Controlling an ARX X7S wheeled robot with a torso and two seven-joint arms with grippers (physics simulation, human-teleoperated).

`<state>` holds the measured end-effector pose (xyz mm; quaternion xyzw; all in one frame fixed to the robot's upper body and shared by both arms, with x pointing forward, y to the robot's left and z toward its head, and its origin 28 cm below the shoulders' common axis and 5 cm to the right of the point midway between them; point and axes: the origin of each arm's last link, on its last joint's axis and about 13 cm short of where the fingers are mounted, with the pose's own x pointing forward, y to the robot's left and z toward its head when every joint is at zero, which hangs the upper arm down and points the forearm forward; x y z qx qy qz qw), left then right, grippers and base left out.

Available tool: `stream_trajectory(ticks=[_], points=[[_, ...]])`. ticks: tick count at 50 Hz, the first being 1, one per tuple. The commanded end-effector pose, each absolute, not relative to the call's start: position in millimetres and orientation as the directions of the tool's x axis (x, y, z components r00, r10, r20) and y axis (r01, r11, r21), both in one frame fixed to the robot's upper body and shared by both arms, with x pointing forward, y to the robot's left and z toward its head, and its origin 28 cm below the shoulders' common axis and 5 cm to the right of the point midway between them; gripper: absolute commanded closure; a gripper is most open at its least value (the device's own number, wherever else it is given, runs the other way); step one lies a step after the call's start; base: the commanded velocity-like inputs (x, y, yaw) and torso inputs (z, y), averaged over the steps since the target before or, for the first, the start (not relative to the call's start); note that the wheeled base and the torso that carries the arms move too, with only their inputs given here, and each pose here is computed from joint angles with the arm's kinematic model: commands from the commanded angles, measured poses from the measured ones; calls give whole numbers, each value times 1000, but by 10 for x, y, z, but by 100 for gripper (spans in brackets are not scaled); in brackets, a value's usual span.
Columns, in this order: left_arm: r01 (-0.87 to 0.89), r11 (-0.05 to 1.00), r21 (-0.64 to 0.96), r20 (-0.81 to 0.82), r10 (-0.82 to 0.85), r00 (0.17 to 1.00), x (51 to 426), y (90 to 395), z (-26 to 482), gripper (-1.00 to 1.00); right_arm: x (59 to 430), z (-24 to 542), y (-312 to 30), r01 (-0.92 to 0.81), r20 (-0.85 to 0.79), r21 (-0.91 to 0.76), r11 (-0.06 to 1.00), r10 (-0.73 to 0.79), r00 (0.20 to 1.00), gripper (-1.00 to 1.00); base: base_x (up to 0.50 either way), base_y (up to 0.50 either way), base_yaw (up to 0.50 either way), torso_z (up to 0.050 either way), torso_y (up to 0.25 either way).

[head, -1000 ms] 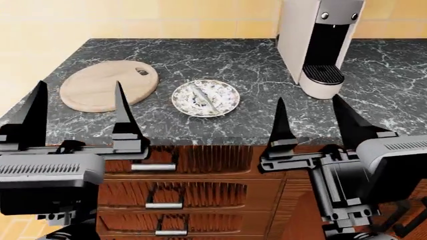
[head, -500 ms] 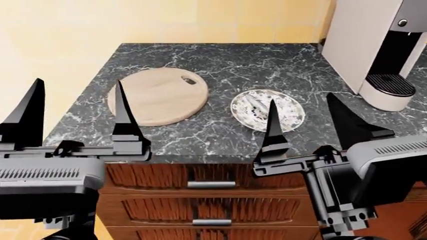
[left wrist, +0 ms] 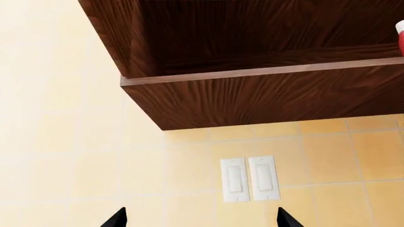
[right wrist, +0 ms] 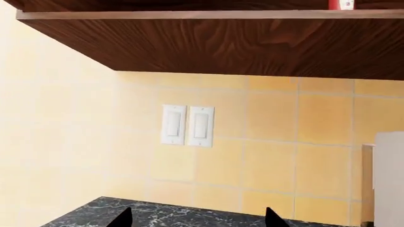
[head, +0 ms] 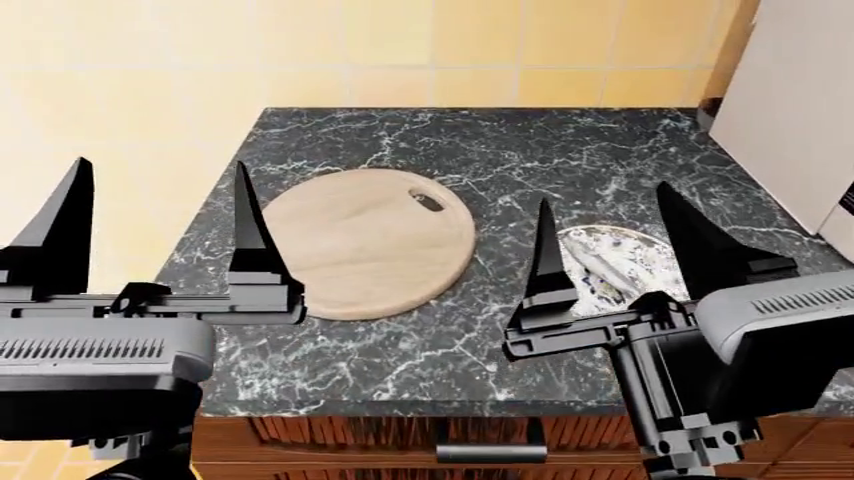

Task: Pick the fish from the plate and place it on the cutting board. Then pick the condiment bottle from the cabinet and place it next to the cutting board.

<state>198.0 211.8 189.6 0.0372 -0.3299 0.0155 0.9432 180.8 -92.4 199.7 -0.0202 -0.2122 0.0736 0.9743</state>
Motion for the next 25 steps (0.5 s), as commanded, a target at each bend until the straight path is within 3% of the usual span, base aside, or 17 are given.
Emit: stream_trajectory(ticks=[1,12,18,25], points=[[-47,997,65,623,-3,783,1976,2101,1889,-100,1724,2330,-1074,-31,419,-124,992,81,904,-100,0,0,0,0,0],[-46,997,67,625,-6,781,1969,2100,1890,-100,1673,3480,-1284,-24,231,-273,962,90,969,-100,0,0,0,0,0],[-45,997,69,623,-8,782,1976,2092,1883,-100,1637,3814,-1517,-166,-23,-335,928,168,986,-100,0,0,0,0,0],[-47,996,74,622,-9,783,1983,2091,1875,-100,1642,3932,-1709,-262,-322,-330,907,152,934,-100,0,0,0,0,0]])
